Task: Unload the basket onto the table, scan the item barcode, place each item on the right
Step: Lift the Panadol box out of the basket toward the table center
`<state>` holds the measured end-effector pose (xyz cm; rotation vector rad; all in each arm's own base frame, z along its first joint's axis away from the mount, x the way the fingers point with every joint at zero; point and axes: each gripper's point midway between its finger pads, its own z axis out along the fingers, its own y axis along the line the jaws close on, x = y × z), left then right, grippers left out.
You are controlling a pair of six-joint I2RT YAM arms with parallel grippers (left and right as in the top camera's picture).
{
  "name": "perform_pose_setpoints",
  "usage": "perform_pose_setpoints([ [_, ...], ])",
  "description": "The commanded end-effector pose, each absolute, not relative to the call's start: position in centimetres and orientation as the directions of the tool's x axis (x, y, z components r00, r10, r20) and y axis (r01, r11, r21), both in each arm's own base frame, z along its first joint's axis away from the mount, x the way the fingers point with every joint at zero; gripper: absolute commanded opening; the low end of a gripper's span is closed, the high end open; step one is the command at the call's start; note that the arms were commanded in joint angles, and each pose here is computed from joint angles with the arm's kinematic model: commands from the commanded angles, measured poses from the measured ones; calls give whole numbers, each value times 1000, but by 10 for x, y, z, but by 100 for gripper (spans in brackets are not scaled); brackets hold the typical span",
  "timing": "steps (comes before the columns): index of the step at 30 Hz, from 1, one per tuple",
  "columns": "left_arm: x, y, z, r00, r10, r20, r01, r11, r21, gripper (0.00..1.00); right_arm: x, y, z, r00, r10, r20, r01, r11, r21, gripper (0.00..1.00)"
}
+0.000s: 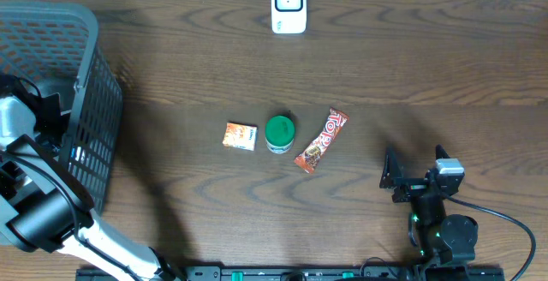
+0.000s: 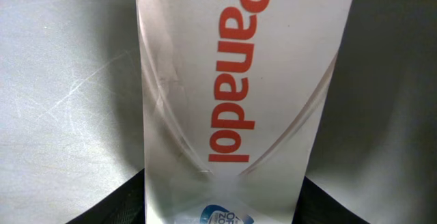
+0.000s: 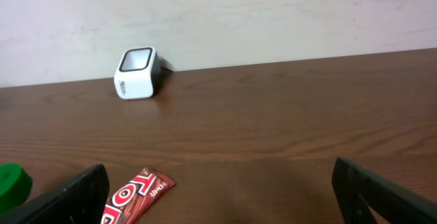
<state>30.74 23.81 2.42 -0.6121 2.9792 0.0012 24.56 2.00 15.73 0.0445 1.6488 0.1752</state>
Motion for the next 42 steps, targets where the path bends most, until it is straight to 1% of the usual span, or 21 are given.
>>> perform_pose_setpoints([
  [1, 307, 214, 5, -921, -389, -36, -383, 917, -114, 53, 245, 21, 156, -86, 119, -989, -78, 989, 126, 99],
  [3, 309, 216, 13, -919, -391, -52, -384, 917, -109, 51, 245, 21, 156, -86, 119, -989, -78, 989, 126, 99],
  [8, 318, 223, 50, -910, -394, -132, -385, 919, -88, 51, 245, 21, 156, -86, 119, -989, -78, 989, 126, 99],
  [15, 322, 226, 125, -872, -369, -323, -379, 925, -34, 51, 245, 21, 156, -86, 119, -989, -78, 989, 126, 99],
  [18, 320, 224, 167, -822, -378, -425, -409, 912, -20, 51, 245, 21, 156, -86, 119, -989, -78, 989, 126, 99],
  [22, 311, 217, 226, -721, -401, -565, -469, 883, -28, 51, 245, 21, 156, -86, 119, -989, -78, 989, 126, 99],
  [24, 306, 204, 255, -674, -386, -630, -455, 889, -57, 51, 245, 21, 156, -86, 119, -989, -78, 989, 126, 99],
  [27, 304, 164, 297, -607, -336, -720, -327, 932, -160, 51, 245, 21, 156, -86, 119, -989, -78, 989, 126, 99],
  [28, 303, 144, 313, -581, -317, -750, -256, 945, -202, 51, 245, 21, 156, -86, 119, -989, -78, 989, 126, 99],
  [30, 297, 107, 336, -548, -289, -785, -124, 956, -266, 52, 245, 21, 156, -86, 119, -989, -78, 989, 126, 99],
  [32, 286, 70, 351, -539, -264, -800, -5, 950, -311, 52, 245, 21, 156, -86, 119, -989, -78, 989, 126, 99],
  [36, 267, 17, 354, -580, -213, -786, 129, 929, -347, 52, 245, 21, 156, -86, 119, -989, -78, 989, 126, 99],
  [42, 251, -48, 328, -701, -96, -707, 296, 862, -411, 52, 245, 21, 156, -86, 119, -989, -78, 989, 126, 99],
])
